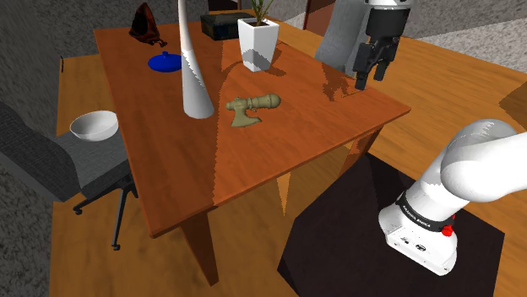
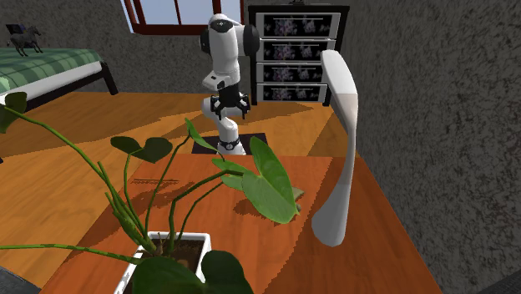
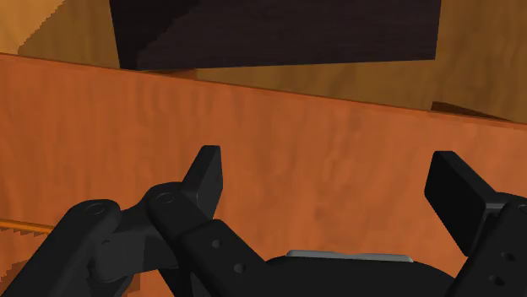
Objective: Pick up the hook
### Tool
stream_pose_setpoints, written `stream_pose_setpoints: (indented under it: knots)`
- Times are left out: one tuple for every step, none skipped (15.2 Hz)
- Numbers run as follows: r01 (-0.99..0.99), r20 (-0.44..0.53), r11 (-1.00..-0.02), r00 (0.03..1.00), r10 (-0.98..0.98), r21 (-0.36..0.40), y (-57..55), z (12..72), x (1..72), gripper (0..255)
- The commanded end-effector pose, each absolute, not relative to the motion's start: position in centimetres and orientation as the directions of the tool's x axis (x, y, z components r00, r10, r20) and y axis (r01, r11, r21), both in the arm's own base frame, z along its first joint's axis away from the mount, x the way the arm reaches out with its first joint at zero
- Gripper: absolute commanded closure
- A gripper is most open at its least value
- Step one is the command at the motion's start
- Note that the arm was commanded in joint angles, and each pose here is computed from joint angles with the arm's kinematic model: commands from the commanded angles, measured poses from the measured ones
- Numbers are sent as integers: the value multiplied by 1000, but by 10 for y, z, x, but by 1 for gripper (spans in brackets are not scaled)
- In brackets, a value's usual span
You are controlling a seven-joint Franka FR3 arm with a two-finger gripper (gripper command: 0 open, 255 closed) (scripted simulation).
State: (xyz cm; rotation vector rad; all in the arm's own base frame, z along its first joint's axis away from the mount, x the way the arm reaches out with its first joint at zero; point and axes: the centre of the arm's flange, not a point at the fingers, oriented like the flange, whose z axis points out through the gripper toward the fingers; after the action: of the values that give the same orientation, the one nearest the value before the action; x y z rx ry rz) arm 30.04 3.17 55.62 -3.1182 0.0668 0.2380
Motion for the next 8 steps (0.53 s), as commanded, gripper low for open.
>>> stream_pose_setpoints:
  knots:
    - [-44,-152,-999,988,-42,-10,32,556,300,0]
    - [-15,-150,-1000,989,-12,-17,31,551,312,0]
    - [14,-147,-1000,989,18,-24,31,546,324,0]
    - [43,-145,-999,988,47,-30,31,541,336,0]
    - [72,-142,-997,987,77,-37,31,536,348,0]
    - [101,-139,-994,985,106,-43,32,531,360,0]
    - [130,-135,-990,981,136,-50,34,526,372,0]
    - [159,-132,-986,977,165,-56,35,521,384,0]
